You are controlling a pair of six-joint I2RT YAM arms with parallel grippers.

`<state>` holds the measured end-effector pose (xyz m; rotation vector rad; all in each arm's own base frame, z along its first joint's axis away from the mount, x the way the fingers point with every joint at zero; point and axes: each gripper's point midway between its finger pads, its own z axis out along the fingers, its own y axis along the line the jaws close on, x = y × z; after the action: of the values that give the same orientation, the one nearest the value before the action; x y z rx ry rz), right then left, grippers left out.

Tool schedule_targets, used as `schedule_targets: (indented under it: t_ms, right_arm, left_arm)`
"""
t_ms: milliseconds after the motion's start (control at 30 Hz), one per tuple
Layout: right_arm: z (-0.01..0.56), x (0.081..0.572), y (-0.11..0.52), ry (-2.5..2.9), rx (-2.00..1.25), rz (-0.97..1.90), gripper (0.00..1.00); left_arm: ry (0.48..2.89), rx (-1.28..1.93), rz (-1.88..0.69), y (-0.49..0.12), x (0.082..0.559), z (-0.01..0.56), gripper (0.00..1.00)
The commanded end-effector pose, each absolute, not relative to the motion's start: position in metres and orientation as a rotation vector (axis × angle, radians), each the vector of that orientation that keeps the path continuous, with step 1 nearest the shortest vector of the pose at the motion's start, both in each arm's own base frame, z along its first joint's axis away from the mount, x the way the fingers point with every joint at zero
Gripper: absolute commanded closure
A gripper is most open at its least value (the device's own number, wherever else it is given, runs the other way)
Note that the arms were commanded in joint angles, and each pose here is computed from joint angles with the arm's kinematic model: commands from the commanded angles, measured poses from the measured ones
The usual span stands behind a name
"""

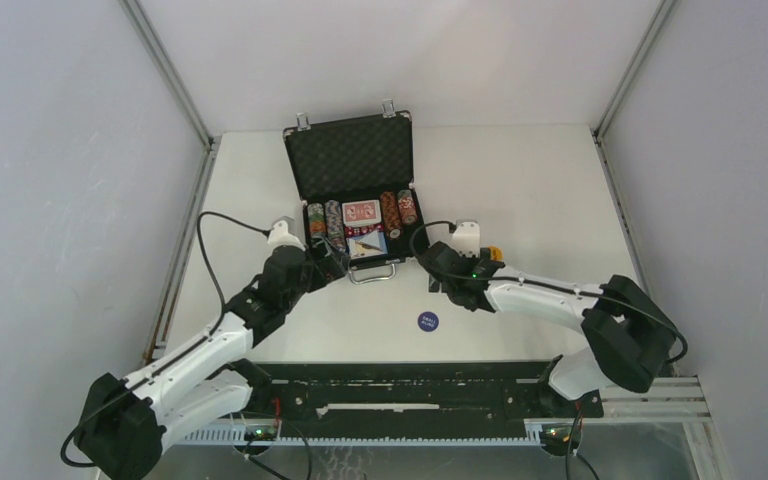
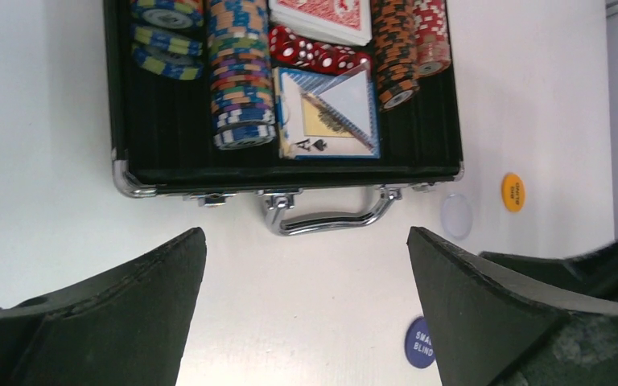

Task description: Pack up texas hold em set

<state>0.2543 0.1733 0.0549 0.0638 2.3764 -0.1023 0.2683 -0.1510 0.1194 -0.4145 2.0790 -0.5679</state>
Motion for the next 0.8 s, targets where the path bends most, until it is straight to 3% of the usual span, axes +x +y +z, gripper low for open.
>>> schedule_targets:
  t_ms: [0,767]
  right_arm:
    - [0.058,0.285,0.188,2.344,0.095,-0.069,0.15]
    - [0.014,0.327,0.196,2.440,0.083,-0.112,0.15]
  left_arm:
    - [1.978,-0.436,-0.612,-0.167,0.289,0.164,0.00]
    - [2.047,-0.363,-0.594,-0.180,0.295,0.122,0.00]
